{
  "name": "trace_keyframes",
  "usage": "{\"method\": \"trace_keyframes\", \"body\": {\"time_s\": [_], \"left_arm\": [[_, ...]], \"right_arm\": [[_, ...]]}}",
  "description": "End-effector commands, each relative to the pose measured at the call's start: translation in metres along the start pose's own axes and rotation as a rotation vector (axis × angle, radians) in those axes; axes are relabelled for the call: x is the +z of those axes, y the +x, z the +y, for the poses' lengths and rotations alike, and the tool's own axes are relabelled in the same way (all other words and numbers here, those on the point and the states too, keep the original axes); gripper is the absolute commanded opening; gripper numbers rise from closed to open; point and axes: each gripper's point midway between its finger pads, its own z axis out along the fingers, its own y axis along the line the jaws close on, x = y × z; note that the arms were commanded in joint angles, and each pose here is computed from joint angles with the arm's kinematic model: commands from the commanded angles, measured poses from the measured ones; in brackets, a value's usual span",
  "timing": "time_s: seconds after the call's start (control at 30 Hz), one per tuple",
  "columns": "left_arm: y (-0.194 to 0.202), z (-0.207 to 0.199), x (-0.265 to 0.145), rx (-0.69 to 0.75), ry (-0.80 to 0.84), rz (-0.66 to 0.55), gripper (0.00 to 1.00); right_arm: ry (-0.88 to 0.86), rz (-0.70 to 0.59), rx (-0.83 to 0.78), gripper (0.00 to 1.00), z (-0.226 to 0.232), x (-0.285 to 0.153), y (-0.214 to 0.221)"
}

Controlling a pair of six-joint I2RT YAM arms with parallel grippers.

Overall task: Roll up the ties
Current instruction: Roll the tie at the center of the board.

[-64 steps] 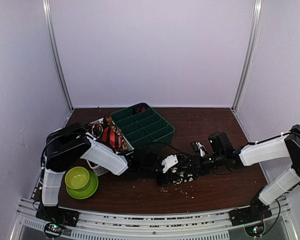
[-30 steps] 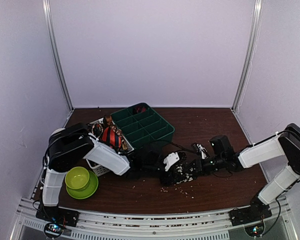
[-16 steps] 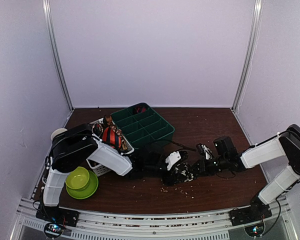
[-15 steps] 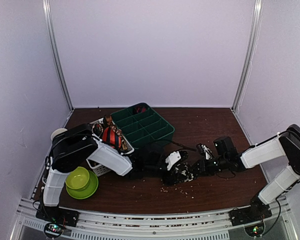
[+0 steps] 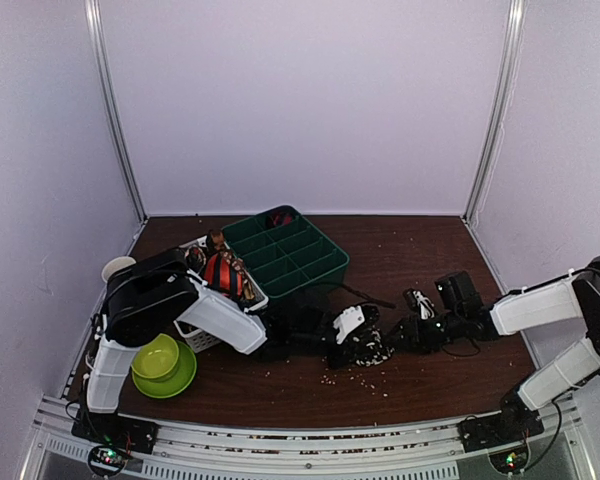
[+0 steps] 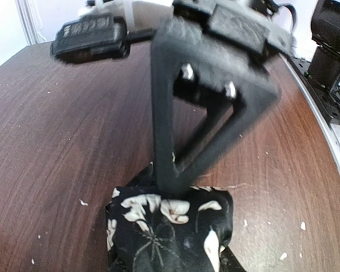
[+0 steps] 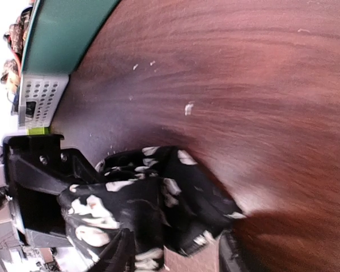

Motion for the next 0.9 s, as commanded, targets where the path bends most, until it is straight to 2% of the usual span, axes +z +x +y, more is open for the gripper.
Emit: {"method": "trace_keyframes", "body": {"time_s": [0.0, 0.1, 0.2, 0.37, 0.47, 0.7, 0.87], "left_arm": [[0.049, -0.012, -0.008, -0.003, 0.02, 0.139, 0.25], [0.051, -0.012, -0.008, 0.0, 0.022, 0.142, 0.24], [0.049, -0.012, -0.007, 0.001, 0.022, 0.136, 0.24], [0.048, -0.011, -0.007, 0.003, 0.018, 0.137, 0.24], [0.048, -0.011, -0.007, 0.005, 0.016, 0.138, 0.24], [0.05, -0.01, -0.006, 0.011, 0.017, 0.143, 0.24], [0.05, -0.011, -0.006, 0.017, 0.018, 0.146, 0.24]], "right_arm": [[0.01, 0.001, 0.043, 0.55, 0.0, -0.02, -0.002], [0.04, 0.0, 0.042, 0.64, -0.002, -0.025, -0.006], [0.078, 0.031, 0.05, 0.69, -0.013, -0.019, -0.003], [0.002, 0.101, 0.076, 0.75, -0.011, 0.002, 0.011], [-0.087, 0.121, 0.067, 0.73, 0.006, 0.008, 0.015], [-0.226, 0.072, 0.012, 0.64, 0.041, 0.0, 0.007], [-0.255, 0.053, -0.023, 0.65, 0.054, -0.003, 0.002]]}}
